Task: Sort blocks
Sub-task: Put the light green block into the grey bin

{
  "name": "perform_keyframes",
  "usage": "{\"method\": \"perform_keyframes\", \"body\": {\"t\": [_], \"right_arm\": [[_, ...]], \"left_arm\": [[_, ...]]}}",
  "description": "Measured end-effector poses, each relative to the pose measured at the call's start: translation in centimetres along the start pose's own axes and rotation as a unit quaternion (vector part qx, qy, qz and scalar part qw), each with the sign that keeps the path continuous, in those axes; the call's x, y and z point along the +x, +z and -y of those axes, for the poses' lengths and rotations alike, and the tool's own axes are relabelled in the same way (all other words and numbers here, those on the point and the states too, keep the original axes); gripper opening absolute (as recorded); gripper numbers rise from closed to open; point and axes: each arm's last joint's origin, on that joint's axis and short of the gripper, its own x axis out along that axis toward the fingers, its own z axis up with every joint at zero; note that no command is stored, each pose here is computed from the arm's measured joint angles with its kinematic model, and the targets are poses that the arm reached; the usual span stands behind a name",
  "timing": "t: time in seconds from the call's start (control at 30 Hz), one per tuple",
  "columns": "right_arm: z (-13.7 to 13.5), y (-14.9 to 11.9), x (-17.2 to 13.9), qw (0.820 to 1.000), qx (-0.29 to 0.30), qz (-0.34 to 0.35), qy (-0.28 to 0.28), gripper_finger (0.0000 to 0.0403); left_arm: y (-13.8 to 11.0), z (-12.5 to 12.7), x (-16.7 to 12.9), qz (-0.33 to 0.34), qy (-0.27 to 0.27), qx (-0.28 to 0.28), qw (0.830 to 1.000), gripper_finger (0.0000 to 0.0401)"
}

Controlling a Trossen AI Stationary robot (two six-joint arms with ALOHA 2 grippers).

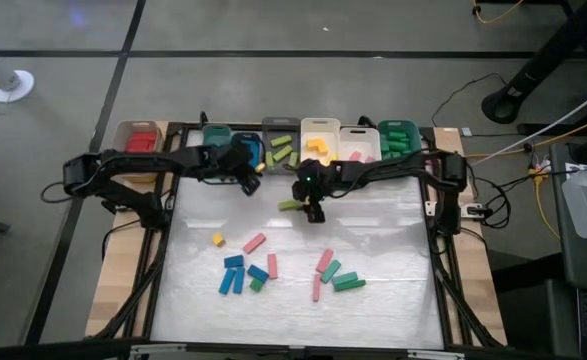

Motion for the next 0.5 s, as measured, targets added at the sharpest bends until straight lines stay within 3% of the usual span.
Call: {"method": "perform_keyframes", "body": {"t": [0.33, 0.5], "right_arm": [[0.4, -1.3, 2.7, 0.999, 0.005, -0.026, -0.027, 0.0211], [0.2, -1.3, 2.9, 1.000, 0.005, -0.022, -0.009, 0.0172]], "left_arm": [[-0.9, 2.5, -0.7, -0.001, -0.033, 0.036, 0.999, 0.0114], [-2.1, 4.0, -1.4, -0.019, -0.050, 0.084, 0.995, 0.0114]]}}
